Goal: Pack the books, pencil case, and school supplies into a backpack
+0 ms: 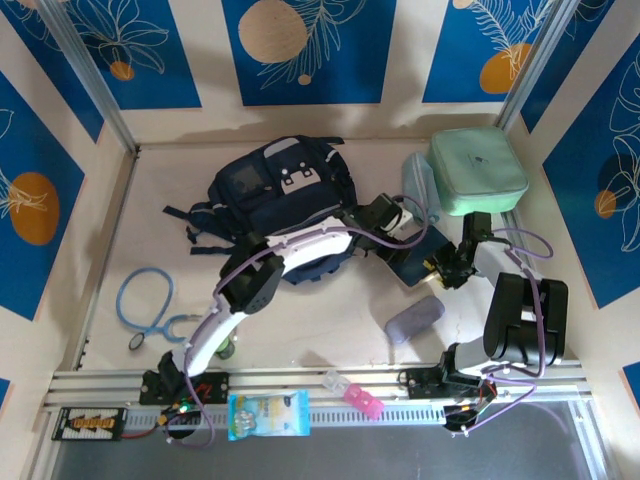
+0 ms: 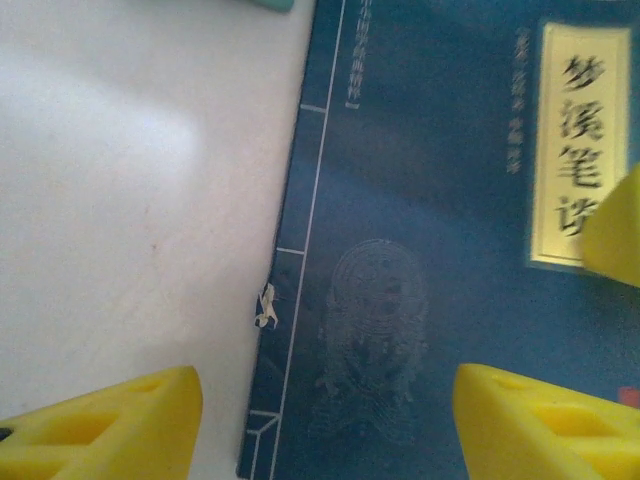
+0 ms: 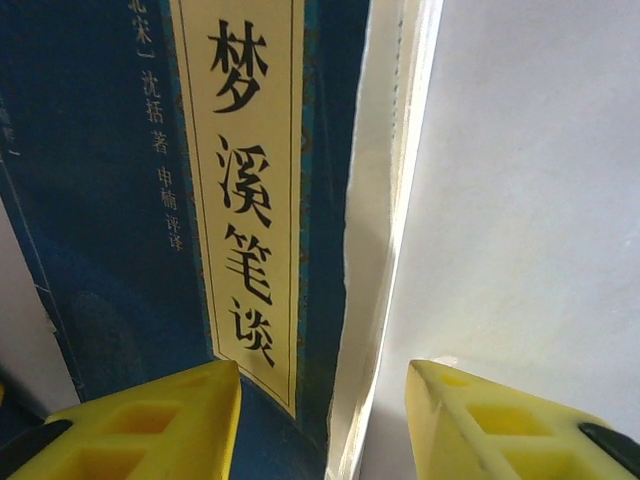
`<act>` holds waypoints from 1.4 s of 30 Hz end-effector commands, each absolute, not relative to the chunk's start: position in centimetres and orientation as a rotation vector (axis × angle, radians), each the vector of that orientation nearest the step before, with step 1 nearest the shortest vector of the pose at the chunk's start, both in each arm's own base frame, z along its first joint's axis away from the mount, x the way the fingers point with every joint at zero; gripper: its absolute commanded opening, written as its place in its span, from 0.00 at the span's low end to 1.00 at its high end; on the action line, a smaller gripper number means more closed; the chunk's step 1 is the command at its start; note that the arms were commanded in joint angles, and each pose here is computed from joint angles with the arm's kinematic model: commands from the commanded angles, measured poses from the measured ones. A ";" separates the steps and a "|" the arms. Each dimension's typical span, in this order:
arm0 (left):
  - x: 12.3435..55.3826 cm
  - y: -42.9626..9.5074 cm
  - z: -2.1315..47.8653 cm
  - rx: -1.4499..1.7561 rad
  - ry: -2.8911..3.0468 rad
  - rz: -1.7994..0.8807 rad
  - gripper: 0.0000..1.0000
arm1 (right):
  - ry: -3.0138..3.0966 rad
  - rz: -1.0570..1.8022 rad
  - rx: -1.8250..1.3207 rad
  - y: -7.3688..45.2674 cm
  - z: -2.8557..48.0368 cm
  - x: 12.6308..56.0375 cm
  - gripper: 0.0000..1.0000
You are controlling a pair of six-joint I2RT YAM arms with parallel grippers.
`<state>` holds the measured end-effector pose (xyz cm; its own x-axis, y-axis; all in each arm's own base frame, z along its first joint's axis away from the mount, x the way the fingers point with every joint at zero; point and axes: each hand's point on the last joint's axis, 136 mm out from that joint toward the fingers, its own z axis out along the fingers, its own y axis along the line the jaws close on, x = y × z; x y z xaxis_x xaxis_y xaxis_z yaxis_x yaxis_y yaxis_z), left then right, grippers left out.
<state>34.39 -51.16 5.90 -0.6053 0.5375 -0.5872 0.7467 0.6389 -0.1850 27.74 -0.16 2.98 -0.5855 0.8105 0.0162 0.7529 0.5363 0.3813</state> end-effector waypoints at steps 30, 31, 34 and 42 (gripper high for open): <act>30.6 -49.2 -3.1 1.326 2.471 -0.246 0.55 | 2.568 0.592 1.284 0.8 6.1 28.0 0.29; 30.6 -49.2 -3.1 1.326 2.472 -0.245 0.55 | 2.566 0.592 1.276 0.7 6.2 28.0 0.29; 30.6 -49.2 -3.2 1.327 2.473 -0.246 0.55 | 2.568 0.612 1.263 0.9 6.3 28.1 0.28; 30.5 -49.2 -3.0 1.325 2.475 -0.254 0.55 | 2.569 0.655 1.255 1.4 5.7 28.3 0.20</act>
<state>33.79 -52.20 3.34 -0.4879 0.6669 -0.5631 0.8112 0.5846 -0.0105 27.64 0.69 5.15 -0.5966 0.8025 0.0019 0.7251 0.5380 0.4297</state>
